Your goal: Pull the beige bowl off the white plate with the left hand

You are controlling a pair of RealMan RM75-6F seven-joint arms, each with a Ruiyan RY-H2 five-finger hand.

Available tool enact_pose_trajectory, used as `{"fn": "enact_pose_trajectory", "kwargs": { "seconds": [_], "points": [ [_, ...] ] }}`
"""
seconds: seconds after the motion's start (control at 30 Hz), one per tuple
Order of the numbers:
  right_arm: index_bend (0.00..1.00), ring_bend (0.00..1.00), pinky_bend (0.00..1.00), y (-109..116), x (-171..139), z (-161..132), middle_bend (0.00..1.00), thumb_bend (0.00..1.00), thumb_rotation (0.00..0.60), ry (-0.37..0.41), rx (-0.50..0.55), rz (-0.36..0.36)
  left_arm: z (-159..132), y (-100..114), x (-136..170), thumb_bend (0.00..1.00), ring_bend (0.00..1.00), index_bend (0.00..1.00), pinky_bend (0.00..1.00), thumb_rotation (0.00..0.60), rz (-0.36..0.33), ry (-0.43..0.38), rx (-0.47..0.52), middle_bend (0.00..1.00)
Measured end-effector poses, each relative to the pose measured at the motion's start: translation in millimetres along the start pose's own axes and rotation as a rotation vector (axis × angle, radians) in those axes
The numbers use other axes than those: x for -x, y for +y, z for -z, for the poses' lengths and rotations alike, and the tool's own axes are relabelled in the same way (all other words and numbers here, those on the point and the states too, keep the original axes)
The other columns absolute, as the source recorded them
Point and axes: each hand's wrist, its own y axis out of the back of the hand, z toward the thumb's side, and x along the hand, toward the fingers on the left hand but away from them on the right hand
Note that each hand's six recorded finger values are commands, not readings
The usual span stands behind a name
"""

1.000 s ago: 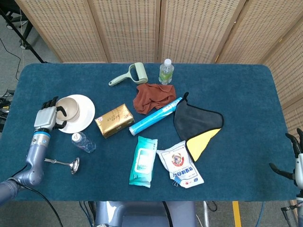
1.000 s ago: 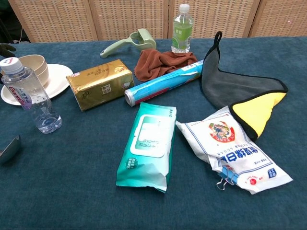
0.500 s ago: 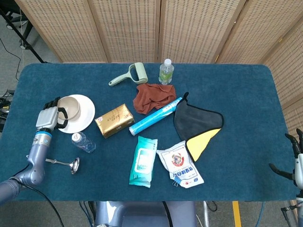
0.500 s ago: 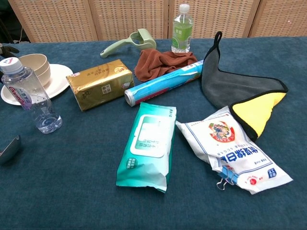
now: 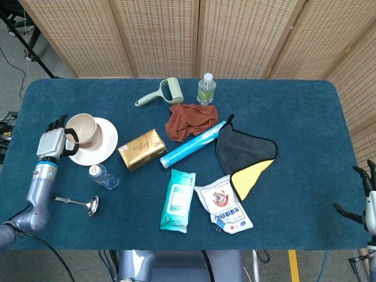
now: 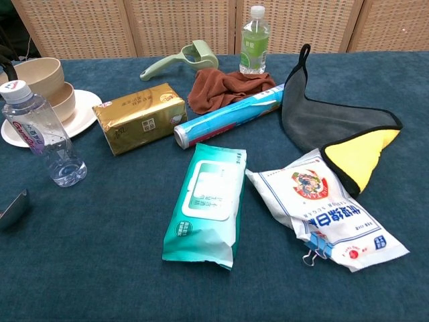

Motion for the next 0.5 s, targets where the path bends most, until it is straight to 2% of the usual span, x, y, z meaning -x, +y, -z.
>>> {"fn": "enact_pose_trajectory", "kwargs": {
  "seconds": [0.13,0.27,0.4,0.5],
  "points": [
    [0.15,0.0,0.0,0,0,-1,0.0,0.0,0.6,0.002,0.002,0.0,6,22,8,0.53,0.0,0.78,0.0,0.6,-0.044,-0.005,-0.003,0.0],
    [0.15,0.0,0.0,1,-1,-1,0.0,0.0,0.6,0.003,0.005,0.0,22,33,17,0.54,0.0,0.78,0.0,0.6,-0.054,0.023,-0.015,0.0],
    [0.15,0.0,0.0,1,-2,-2,0.0,0.0,0.6,0.006,0.006,0.0,50,22,36,0.54,0.0,0.78,0.0,0.6,-0.014,0.066,-0.047,0.0],
    [0.15,0.0,0.0,0,-2,-2,0.0,0.0,0.6,0.007,0.005,-0.005,60,14,52,0.53,0.0,0.78,0.0,0.6,0.001,0.053,-0.069,0.0]
  ]
}}
